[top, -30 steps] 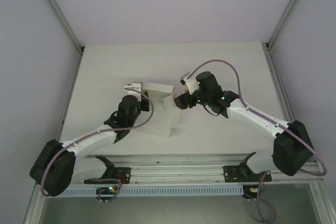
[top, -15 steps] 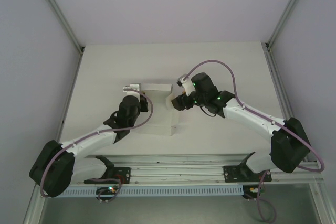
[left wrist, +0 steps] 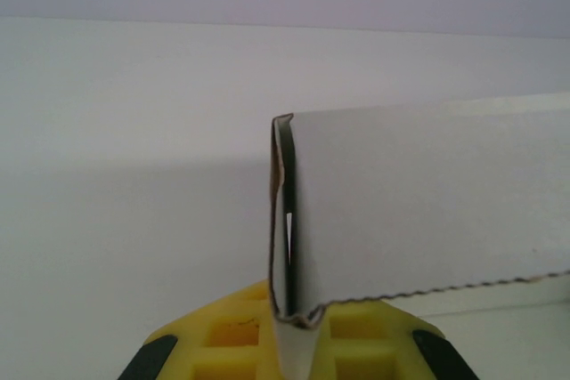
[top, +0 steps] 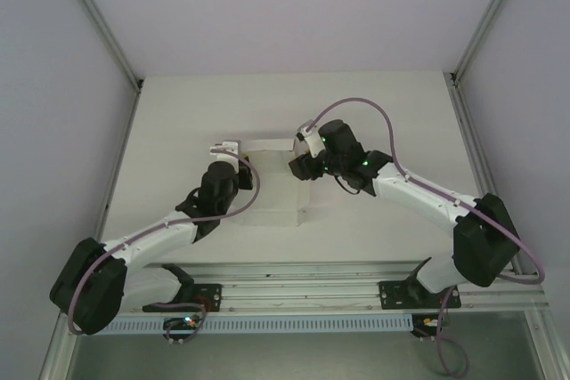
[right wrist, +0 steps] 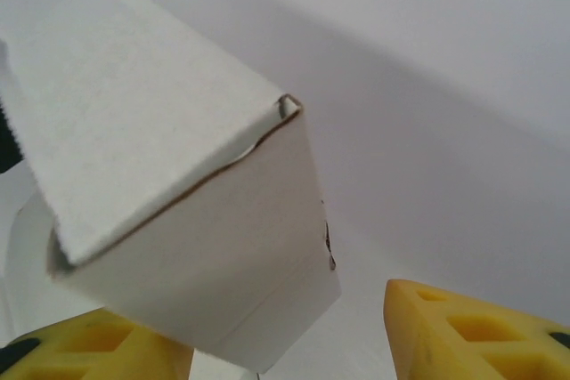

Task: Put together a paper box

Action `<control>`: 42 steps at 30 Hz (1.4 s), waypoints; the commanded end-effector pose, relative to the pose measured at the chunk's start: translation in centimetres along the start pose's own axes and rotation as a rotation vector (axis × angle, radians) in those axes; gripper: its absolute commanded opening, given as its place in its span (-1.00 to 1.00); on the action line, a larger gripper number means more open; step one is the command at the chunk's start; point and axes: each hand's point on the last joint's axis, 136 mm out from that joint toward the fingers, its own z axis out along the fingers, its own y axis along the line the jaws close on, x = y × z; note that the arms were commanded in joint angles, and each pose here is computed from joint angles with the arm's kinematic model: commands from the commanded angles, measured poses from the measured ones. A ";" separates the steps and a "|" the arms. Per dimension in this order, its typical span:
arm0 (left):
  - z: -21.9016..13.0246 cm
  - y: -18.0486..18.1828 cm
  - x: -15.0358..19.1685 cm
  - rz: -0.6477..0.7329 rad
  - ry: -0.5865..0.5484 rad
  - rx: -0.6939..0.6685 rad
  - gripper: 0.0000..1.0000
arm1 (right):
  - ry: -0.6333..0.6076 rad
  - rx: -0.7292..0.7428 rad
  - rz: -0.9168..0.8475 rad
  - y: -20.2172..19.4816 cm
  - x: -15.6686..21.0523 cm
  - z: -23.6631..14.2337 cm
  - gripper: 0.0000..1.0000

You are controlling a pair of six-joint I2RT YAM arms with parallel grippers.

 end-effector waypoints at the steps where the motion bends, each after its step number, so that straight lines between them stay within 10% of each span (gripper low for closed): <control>1: 0.1 -1.8 -2.0 -0.040 -0.049 0.064 -1.00 | -0.072 0.158 0.007 -1.9 -2.0 1.1 0.01; 9: 1.7 -0.7 -2.3 -0.084 -0.041 -0.095 -1.00 | -0.172 0.707 0.146 -8.1 -2.3 0.6 -0.82; 14: 0.1 6.2 -1.6 -0.150 0.000 -0.595 -1.00 | -0.181 1.054 0.231 -12.2 -1.0 -2.9 -0.92; 24: -2.2 11.1 -0.7 -0.119 0.042 -0.830 -1.00 | -0.112 1.237 0.203 -15.7 1.1 -6.0 -0.95; 32: 2.8 2.4 -0.7 -0.126 0.047 -0.213 -1.00 | -0.192 0.803 0.239 -12.5 0.3 -0.7 -0.73; 36: 3.2 0.1 -1.4 -0.129 0.075 -0.119 -1.00 | -0.263 0.467 0.174 -7.8 -1.5 1.4 -0.45; 42: 3.5 -2.1 -2.8 -0.083 0.073 -0.020 -1.00 | -0.342 0.008 0.102 -0.1 -3.8 0.8 0.53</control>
